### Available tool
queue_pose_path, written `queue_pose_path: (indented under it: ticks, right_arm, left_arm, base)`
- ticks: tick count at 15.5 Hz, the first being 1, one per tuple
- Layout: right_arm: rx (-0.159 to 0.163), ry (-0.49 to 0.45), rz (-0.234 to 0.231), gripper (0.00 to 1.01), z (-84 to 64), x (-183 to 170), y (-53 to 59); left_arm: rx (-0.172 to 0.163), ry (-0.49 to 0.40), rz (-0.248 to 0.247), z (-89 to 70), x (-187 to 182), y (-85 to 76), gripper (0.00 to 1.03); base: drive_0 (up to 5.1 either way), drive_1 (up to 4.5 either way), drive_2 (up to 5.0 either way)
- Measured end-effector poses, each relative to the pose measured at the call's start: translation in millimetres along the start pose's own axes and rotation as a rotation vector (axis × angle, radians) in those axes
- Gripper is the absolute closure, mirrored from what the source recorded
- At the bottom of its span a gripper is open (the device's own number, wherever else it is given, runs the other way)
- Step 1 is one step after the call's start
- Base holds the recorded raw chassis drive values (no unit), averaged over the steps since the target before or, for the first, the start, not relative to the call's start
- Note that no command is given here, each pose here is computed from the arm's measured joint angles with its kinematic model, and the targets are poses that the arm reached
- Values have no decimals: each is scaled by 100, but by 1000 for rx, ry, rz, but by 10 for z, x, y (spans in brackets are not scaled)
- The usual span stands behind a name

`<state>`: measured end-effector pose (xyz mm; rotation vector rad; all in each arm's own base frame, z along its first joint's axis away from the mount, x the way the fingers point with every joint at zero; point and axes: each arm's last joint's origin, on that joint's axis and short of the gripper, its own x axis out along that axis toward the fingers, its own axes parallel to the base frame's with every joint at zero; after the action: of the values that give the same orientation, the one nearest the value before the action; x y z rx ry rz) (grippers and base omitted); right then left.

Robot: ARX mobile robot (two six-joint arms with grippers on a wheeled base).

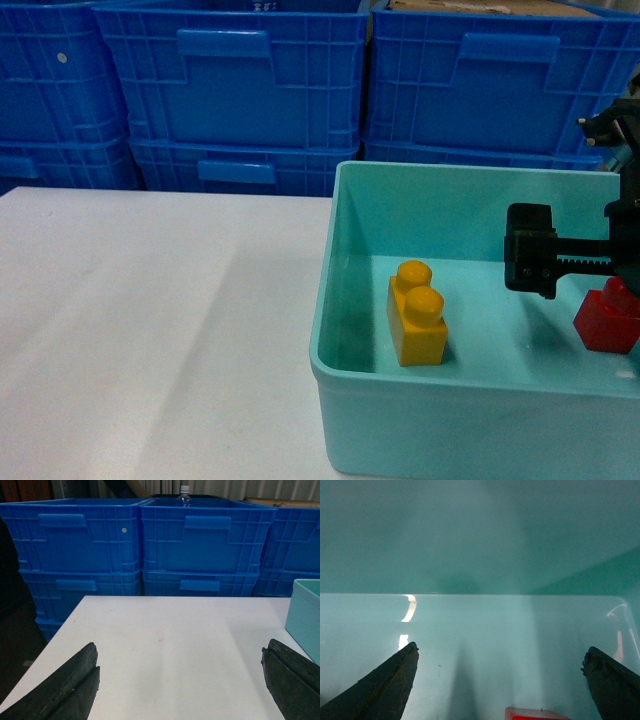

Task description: Pick red block from blue box to shelf

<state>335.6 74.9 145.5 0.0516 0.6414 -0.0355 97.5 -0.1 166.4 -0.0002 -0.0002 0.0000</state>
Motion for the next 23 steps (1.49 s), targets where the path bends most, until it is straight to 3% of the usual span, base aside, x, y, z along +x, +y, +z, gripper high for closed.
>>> queue_pose_path:
  ticks: [5, 10, 14, 15, 21, 23]
  right_arm:
    - [11, -9, -1, 3, -24, 8, -15]
    - [28, 4, -33, 3, -119, 95, -149]
    - [25, 26, -41, 3, -183, 230, -138]
    - [25, 25, -40, 6, -180, 235, -135]
    - [27, 18, -34, 73, -171, 236, -133]
    - [29, 11, -32, 75, -166, 236, -134]
  left_arm:
    - [0, 0, 0, 0, 0, 0, 5]
    - [0, 0, 0, 0, 0, 0, 5]
    - [0, 0, 0, 0, 0, 0, 5]
    - [0, 0, 0, 0, 0, 0, 5]
    - [0, 0, 0, 0, 0, 0, 5]
    - [0, 0, 0, 0, 0, 0, 5]
  base:
    - [0, 0, 0]
    - [0, 0, 0]
    - [0, 0, 0]
    - [0, 0, 0]
    - [0, 0, 0]
    - [0, 0, 0]
